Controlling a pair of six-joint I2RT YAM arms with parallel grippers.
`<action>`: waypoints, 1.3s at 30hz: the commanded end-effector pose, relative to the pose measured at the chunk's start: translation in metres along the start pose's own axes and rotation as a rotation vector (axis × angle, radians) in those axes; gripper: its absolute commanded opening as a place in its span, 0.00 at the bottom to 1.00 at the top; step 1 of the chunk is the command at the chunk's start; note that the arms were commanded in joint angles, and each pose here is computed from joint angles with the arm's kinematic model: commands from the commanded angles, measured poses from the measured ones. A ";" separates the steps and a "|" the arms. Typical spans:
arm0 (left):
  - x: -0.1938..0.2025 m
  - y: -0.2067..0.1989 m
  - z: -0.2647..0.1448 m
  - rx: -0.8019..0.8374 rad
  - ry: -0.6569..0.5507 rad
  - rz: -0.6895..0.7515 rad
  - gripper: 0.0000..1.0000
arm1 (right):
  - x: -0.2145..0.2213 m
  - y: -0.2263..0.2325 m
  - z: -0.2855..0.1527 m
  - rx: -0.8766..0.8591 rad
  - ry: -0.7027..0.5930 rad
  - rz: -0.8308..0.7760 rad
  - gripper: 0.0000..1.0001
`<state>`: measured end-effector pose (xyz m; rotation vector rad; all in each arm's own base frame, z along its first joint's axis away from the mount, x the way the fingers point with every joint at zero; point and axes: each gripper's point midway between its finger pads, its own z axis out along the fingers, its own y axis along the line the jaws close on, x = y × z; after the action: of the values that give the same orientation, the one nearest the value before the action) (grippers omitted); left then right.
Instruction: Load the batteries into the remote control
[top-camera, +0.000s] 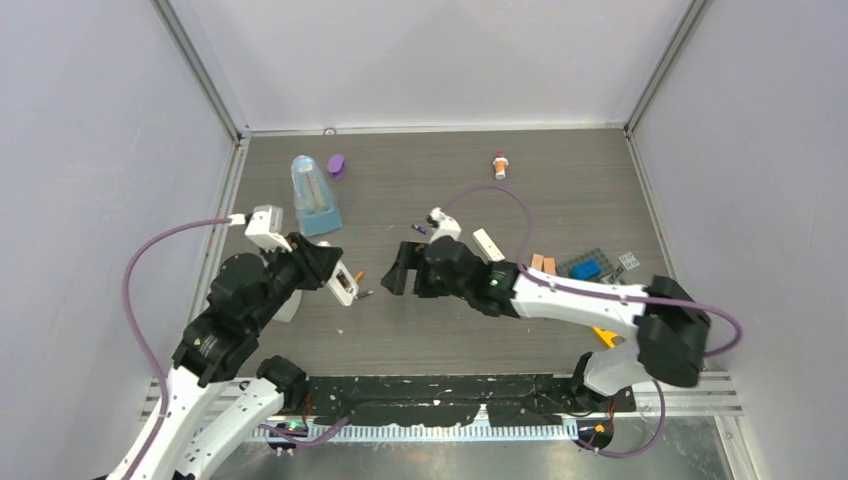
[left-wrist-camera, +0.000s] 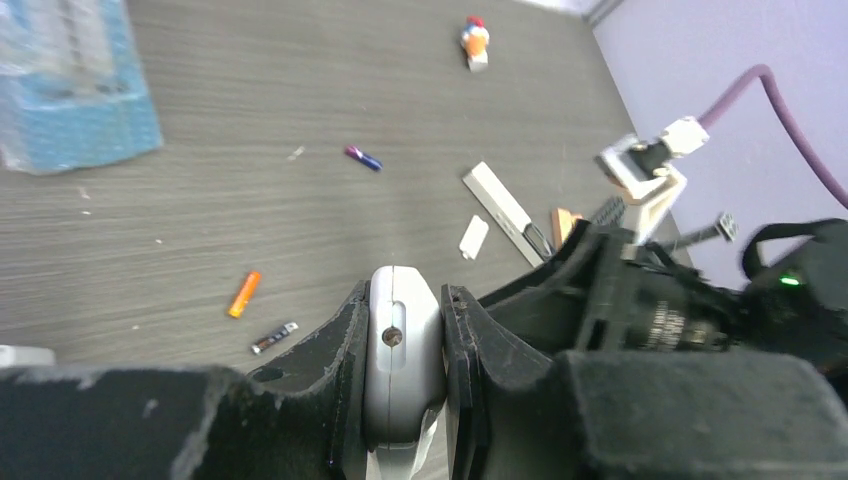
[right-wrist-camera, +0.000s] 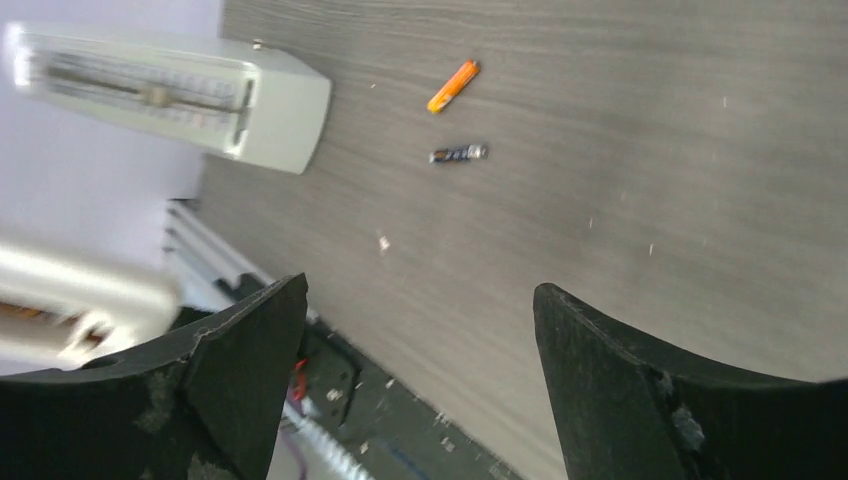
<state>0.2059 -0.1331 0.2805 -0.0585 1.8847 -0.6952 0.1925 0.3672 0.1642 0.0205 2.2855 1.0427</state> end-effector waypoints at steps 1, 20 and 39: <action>-0.029 0.016 -0.020 -0.097 -0.121 0.028 0.00 | -0.002 -0.017 0.034 0.129 0.063 -0.363 0.86; -0.030 0.026 -0.046 -0.155 -0.129 -0.022 0.00 | 0.005 -0.011 0.164 0.163 0.086 -0.701 0.81; -0.044 0.035 -0.060 -0.224 -0.178 -0.032 0.00 | -0.022 -0.006 0.203 -0.076 0.174 -1.048 0.76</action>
<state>0.1801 -0.0663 0.2958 -0.2492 1.8366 -0.4723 0.3024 0.4694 0.0370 -1.1939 2.0404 0.4486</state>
